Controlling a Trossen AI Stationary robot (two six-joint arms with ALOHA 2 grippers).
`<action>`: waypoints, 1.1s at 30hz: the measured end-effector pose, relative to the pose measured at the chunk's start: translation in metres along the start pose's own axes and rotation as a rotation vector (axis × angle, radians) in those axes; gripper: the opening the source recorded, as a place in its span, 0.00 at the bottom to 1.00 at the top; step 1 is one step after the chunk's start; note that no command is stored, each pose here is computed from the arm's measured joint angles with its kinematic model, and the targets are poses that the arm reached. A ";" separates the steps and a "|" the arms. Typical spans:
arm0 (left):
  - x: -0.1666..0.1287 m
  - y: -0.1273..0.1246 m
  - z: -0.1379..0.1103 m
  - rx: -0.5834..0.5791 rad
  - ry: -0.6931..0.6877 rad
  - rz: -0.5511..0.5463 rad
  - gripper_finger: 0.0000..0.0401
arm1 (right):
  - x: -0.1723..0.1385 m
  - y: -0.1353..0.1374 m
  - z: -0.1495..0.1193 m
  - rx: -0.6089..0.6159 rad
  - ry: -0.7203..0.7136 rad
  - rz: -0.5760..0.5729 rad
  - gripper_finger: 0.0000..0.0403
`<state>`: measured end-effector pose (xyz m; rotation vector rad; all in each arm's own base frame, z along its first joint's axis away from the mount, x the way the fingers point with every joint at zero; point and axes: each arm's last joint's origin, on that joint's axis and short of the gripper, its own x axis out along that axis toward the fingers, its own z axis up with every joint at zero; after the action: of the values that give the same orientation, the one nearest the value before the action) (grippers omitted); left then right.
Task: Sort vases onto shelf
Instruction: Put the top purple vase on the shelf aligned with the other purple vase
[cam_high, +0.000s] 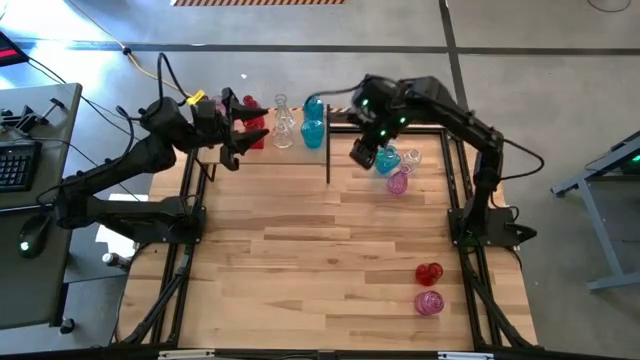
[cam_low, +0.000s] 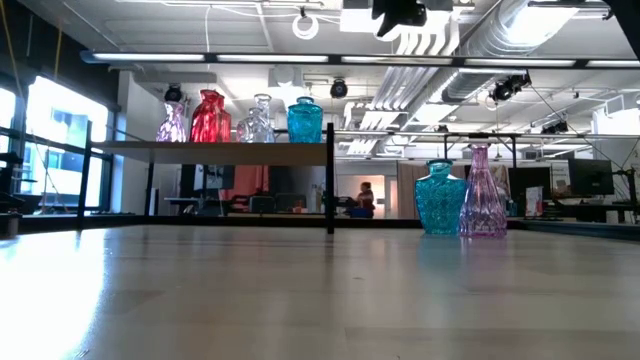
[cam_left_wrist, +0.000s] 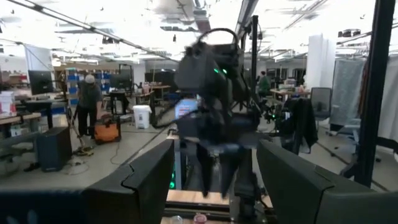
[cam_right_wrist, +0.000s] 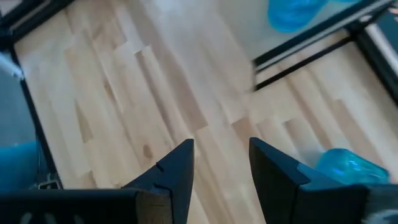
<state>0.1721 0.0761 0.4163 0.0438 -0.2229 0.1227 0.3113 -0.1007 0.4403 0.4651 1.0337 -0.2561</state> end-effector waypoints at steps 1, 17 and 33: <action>0.000 0.000 -0.001 -0.002 0.007 0.000 0.55 | -0.005 -0.005 0.000 0.011 -0.014 -0.007 0.34; 0.000 0.000 -0.003 -0.008 0.028 0.010 0.55 | -0.111 -0.037 -0.063 0.053 -0.268 -0.083 0.34; 0.000 0.001 -0.003 -0.009 0.027 0.023 0.55 | -0.081 -0.053 -0.150 0.258 -0.278 -0.176 0.34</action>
<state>0.1727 0.0771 0.4135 0.0311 -0.1967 0.1451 0.1346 -0.0748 0.4334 0.5538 0.7717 -0.5999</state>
